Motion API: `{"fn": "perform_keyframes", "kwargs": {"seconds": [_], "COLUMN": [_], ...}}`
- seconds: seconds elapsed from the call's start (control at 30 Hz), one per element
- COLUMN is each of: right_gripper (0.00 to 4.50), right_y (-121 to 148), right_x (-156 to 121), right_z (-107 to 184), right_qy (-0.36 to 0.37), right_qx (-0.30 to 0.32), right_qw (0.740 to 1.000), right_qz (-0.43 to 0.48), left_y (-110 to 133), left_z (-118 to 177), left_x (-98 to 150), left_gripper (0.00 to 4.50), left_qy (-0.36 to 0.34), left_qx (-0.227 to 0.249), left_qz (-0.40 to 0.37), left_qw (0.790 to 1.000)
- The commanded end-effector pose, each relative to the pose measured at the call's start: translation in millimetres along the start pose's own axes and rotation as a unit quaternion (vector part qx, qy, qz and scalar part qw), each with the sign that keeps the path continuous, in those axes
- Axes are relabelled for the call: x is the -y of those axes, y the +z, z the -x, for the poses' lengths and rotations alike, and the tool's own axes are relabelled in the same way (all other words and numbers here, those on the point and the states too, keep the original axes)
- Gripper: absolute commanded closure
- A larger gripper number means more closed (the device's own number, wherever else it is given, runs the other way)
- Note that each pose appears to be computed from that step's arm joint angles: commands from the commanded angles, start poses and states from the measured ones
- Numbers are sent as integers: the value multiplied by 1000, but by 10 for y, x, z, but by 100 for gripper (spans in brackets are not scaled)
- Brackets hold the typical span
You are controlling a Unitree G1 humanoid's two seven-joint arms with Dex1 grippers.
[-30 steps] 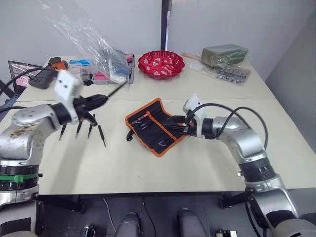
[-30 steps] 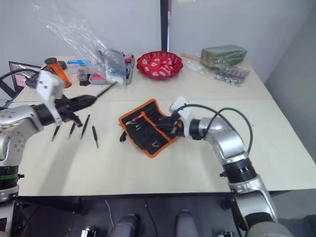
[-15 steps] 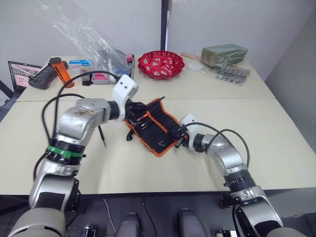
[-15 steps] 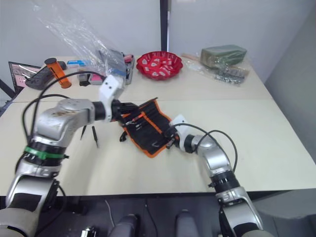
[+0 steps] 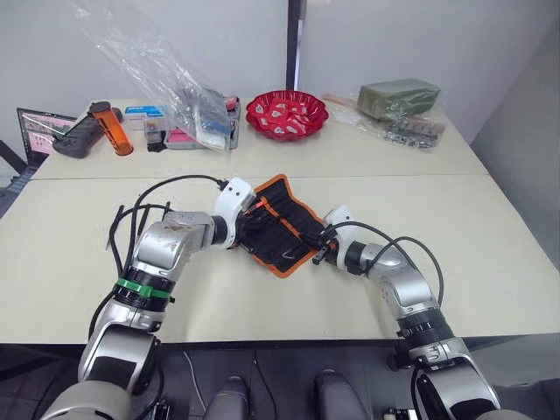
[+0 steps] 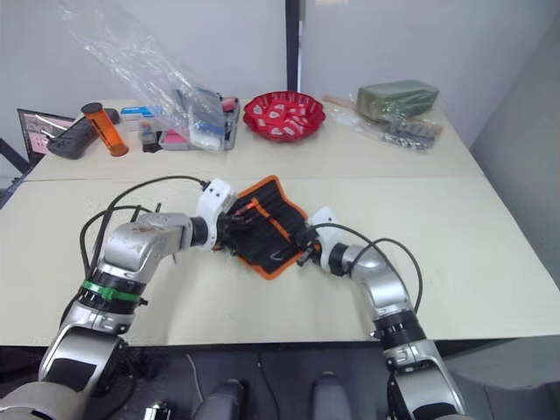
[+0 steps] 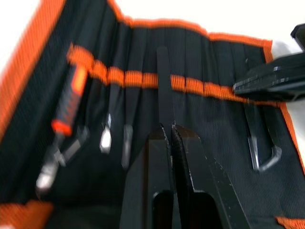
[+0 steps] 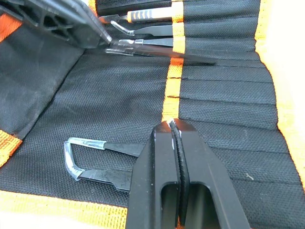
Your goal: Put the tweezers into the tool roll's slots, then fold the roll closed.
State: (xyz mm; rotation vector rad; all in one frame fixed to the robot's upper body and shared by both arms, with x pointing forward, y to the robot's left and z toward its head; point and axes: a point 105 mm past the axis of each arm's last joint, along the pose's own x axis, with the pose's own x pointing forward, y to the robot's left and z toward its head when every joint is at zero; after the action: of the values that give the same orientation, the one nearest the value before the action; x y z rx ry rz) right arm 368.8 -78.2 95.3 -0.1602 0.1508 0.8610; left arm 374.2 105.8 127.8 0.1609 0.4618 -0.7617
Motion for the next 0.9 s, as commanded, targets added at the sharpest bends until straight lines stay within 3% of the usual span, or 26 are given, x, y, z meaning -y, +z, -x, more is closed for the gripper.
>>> {"fn": "perform_keyframes", "kwargs": {"seconds": [0.03,0.23,0.47,0.67,0.9], "right_gripper": [448,448,448,448,448], "right_y": [-76,-99,-105,-163,-189], "right_x": [-17,-11,-25,8,18], "right_z": [8,6,-21,-10,-11], "right_qy": [0,-1,3,-5,-5], "right_qx": [-12,-16,-20,-31,-36], "right_qw": [1000,1000,1000,999,999], "right_qz": [-6,-8,-10,-9,-12], "left_y": [63,-91,-45,-86,-87], "left_z": [99,184,255,263,261], "left_x": [3,9,-161,-67,-135], "left_gripper": [450,450,450,450,450], "left_qy": [9,19,47,13,20], "left_qx": [18,9,8,-16,-22], "left_qz": [-8,2,-8,-14,-22], "left_qw": [1000,1000,999,1000,999]}}
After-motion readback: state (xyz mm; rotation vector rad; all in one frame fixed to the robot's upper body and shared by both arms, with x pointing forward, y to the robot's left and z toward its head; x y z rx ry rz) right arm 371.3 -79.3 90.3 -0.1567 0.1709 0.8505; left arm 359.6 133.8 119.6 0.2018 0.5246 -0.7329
